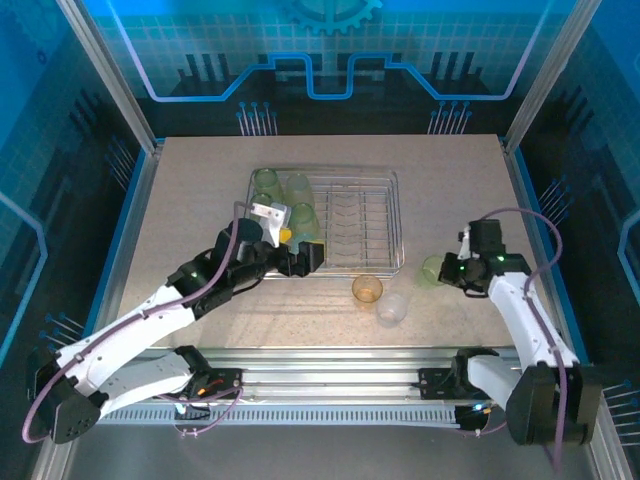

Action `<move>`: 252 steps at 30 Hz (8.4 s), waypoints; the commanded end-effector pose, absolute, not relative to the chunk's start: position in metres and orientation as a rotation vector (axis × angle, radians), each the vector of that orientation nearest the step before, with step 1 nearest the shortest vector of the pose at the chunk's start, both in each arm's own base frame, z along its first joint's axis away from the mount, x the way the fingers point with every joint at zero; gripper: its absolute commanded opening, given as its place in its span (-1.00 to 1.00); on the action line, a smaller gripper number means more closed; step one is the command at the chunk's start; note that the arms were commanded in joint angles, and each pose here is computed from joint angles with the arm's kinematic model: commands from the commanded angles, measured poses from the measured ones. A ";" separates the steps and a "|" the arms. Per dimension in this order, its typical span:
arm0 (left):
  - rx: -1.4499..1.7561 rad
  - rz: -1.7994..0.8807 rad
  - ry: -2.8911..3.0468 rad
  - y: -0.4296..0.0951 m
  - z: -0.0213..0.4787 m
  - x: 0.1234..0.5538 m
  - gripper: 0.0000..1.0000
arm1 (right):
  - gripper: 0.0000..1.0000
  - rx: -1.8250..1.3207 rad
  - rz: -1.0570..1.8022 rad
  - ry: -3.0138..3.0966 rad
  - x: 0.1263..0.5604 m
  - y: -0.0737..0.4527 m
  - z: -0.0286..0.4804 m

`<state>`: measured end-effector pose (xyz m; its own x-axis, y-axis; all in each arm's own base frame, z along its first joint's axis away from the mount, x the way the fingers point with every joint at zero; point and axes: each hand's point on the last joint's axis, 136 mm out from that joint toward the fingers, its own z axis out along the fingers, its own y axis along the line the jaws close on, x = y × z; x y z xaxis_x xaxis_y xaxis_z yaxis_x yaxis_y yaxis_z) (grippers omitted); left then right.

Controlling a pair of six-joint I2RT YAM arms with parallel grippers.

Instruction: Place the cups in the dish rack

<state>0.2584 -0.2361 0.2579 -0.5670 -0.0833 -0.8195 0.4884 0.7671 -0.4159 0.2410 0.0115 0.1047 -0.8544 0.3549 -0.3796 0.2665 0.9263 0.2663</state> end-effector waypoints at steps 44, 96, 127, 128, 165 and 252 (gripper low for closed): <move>0.779 -1.596 1.585 -0.322 0.358 0.181 0.98 | -1.00 -0.680 1.418 1.773 0.193 0.236 0.359; 0.530 -1.182 2.141 -0.314 0.260 0.242 -0.04 | -0.21 -0.011 0.251 2.609 0.303 0.096 0.153; 0.305 -0.755 2.413 -0.281 0.204 0.285 0.19 | -0.69 -0.176 0.304 2.666 0.289 0.148 0.129; 0.295 -0.750 2.419 -0.281 0.203 0.286 0.19 | -0.70 -0.186 0.313 2.664 0.288 0.151 0.128; 0.184 -0.499 2.715 -0.256 0.170 0.324 0.32 | -0.77 -0.622 0.423 2.534 0.236 0.245 0.116; 1.922 0.311 2.074 -0.296 0.099 0.423 0.81 | -0.25 -0.176 0.366 2.236 0.242 0.117 0.155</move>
